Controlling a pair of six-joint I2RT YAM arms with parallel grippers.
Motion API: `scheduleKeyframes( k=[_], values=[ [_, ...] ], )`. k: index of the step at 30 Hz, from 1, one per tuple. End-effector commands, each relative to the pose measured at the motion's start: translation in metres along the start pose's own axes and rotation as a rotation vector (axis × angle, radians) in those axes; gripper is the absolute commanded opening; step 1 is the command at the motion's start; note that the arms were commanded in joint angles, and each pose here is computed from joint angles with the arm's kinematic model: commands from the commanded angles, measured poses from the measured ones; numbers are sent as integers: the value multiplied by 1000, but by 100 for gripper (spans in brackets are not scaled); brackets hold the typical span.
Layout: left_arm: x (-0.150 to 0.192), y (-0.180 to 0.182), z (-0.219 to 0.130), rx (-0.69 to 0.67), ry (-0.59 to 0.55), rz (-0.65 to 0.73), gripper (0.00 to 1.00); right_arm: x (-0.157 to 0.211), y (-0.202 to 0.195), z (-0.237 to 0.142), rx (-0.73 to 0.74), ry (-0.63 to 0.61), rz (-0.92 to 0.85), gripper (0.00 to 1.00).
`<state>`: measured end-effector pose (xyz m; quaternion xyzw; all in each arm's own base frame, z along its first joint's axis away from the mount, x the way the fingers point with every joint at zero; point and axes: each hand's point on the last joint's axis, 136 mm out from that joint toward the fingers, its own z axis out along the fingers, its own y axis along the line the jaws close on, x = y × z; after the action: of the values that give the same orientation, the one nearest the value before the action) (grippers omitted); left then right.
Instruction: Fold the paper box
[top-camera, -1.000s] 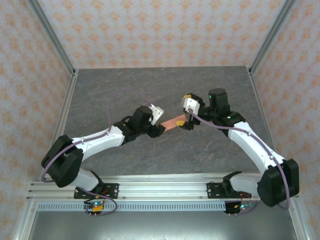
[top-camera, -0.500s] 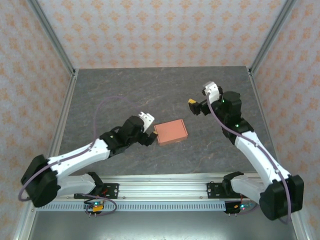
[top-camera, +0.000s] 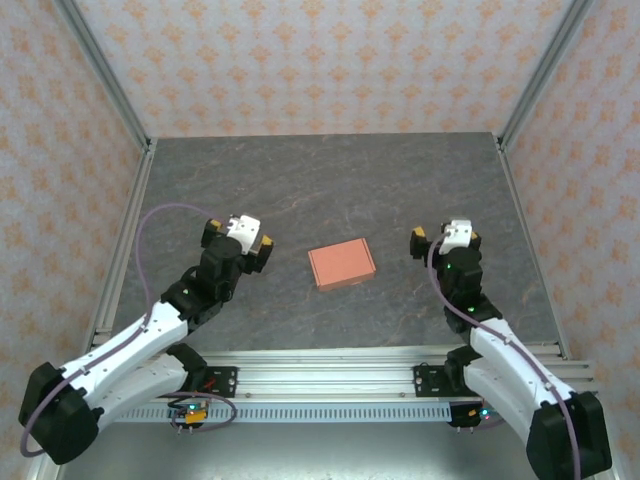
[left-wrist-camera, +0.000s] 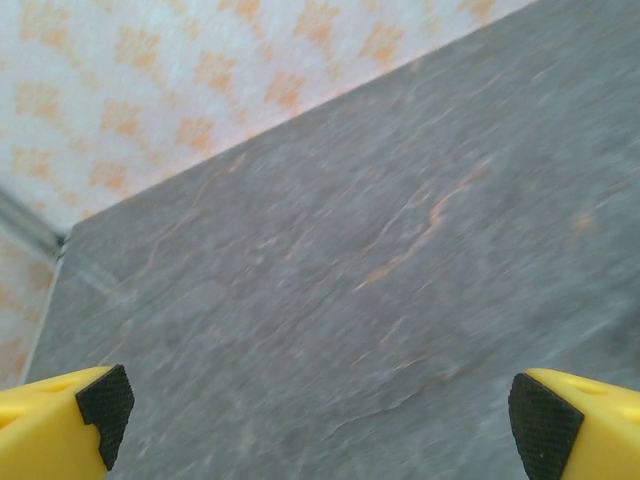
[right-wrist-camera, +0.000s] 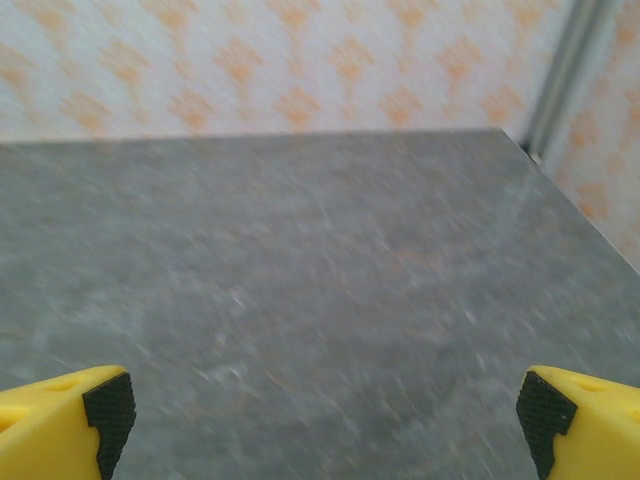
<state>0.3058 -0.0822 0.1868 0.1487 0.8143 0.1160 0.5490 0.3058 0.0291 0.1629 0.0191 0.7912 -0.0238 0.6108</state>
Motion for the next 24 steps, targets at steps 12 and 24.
scheduleKeyframes(
  k=[12,24],
  values=[
    [68,51,54,-179,-12,-214,100,17,-27,55,181,-17,37,99],
    [78,72,100,-125,-27,-400,100,27,-67,84,173,60,218,99]
  ],
)
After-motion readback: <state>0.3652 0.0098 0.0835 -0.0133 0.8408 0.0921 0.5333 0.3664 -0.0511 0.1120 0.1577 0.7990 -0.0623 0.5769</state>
